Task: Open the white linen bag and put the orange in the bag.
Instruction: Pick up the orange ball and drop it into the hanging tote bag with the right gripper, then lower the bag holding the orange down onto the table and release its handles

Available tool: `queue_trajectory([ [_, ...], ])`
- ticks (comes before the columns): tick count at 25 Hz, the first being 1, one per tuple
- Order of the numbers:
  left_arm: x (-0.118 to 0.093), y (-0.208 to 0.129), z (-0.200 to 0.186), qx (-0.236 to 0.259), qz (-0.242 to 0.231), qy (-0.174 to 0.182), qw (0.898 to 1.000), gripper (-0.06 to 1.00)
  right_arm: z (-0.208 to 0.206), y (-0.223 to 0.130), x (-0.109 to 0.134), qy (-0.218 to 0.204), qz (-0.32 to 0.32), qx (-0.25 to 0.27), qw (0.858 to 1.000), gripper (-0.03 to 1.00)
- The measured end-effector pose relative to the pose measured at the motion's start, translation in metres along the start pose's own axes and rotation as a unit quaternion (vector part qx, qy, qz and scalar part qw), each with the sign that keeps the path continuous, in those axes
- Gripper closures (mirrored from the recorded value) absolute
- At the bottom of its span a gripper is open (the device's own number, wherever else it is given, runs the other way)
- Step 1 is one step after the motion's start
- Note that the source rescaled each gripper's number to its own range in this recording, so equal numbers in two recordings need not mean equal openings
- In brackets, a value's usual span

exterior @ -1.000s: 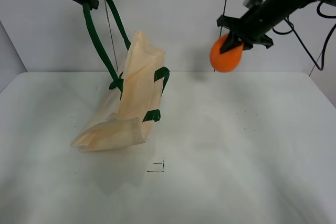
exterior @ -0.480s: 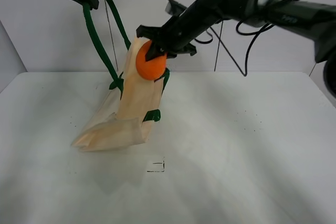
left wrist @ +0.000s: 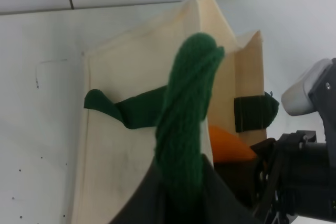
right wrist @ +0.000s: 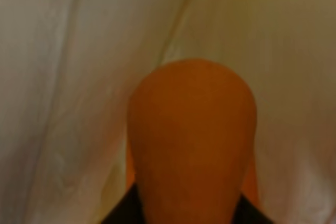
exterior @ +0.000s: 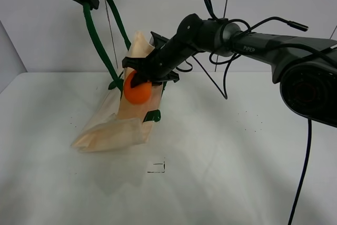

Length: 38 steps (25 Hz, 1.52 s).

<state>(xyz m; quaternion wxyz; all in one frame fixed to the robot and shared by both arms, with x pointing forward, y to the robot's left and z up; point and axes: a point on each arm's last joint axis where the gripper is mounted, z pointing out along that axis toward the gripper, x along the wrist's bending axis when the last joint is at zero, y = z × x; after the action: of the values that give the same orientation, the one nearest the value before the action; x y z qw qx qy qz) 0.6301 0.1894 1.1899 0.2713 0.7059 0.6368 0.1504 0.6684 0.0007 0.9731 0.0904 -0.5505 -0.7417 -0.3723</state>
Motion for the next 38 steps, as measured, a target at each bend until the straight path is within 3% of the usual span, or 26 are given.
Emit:
queue_trajectory([
  [2, 0.0, 0.0, 0.0, 0.0, 0.0, 0.0, 1.0, 0.94, 0.0, 0.0, 0.0, -0.001, -0.01, 0.002, 1.0, 0.24],
  [5, 0.0, 0.0, 0.0, 0.0, 0.0, 0.0, 1.0, 0.94, -0.003, -0.001, 0.0, -0.016, -0.037, 0.023, 0.999, 0.03],
  [8, 0.0, 0.0, 0.0, 0.0, 0.0, 0.0, 1.0, 0.94, -0.017, 0.003, 0.001, -0.065, -0.069, 0.057, 0.994, 0.0],
  [14, -0.002, 0.0, 0.0, 0.001, -0.002, -0.008, 1.0, 0.94, -0.058, 0.022, -0.017, -0.243, -0.122, 0.088, 0.958, 0.0],
  [20, -0.002, 0.0, 0.0, 0.002, -0.002, -0.009, 1.0, 0.94, -0.077, 0.033, -0.052, -0.271, -0.085, 0.084, 0.955, 0.0],
  [32, -0.002, 0.0, 0.0, 0.002, -0.003, -0.01, 1.0, 0.94, -0.176, 0.053, -0.197, -0.348, 0.049, 0.041, 0.935, 0.0],
  [38, -0.002, 0.0, 0.0, 0.002, -0.003, -0.01, 1.0, 0.94, -0.185, 0.052, -0.208, -0.348, 0.062, 0.036, 0.935, 0.0],
])
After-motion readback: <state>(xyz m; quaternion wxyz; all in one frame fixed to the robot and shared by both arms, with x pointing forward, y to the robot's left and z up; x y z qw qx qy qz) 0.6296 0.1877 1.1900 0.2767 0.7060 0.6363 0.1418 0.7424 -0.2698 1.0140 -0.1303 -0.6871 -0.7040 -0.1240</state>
